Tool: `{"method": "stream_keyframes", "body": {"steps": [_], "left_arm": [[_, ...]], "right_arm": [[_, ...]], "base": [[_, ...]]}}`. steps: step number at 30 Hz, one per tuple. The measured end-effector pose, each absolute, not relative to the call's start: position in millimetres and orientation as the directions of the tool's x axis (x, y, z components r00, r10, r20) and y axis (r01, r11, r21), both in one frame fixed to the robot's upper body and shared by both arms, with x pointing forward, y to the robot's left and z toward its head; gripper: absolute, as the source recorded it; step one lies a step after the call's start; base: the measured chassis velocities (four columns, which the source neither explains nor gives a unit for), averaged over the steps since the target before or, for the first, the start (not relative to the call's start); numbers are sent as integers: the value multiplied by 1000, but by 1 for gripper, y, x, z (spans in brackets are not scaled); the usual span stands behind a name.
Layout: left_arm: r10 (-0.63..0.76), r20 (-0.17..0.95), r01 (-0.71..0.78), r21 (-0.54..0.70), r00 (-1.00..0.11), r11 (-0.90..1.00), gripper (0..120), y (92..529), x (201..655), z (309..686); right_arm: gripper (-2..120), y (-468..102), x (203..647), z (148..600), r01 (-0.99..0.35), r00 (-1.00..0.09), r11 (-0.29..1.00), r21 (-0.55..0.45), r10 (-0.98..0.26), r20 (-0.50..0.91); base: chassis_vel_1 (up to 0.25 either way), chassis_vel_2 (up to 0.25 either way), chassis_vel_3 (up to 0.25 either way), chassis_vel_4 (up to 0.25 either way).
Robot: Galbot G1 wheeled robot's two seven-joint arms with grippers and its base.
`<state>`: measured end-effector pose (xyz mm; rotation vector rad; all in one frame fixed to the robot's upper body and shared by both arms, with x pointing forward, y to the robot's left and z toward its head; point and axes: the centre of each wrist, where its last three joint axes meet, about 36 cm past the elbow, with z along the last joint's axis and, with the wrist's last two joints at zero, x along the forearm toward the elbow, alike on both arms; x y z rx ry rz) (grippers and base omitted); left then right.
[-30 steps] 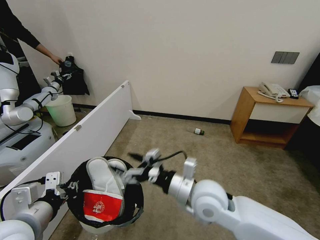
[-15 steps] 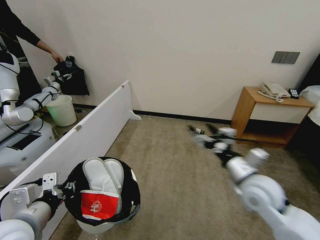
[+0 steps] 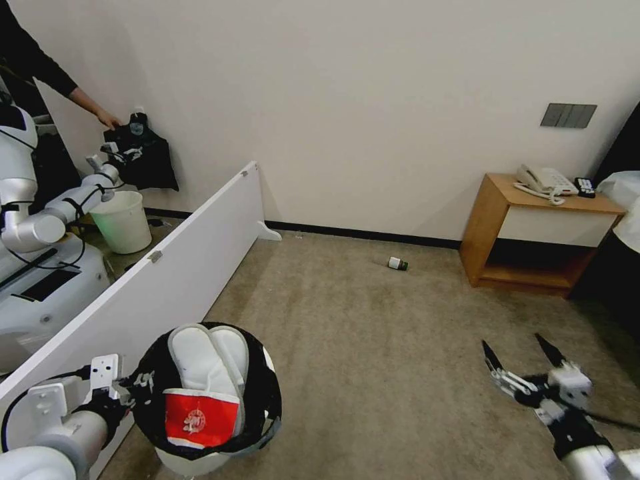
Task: Pick up the trash bin, then pick up the garbage from the floor and place it into the trash bin.
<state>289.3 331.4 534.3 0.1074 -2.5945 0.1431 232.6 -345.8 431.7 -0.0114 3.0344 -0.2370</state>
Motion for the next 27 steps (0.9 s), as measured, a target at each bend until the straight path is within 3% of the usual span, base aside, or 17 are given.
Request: {"method": "stream_keyframes", "body": {"steps": [27], "left_arm": [[-10, 527, -70, -93, -850, 993, 4, 316, 286, 529]], "right_arm": [[100, -324, 219, 408, -24, -996, 988, -155, -38, -83]], "base": [[0, 0, 0, 0]]}}
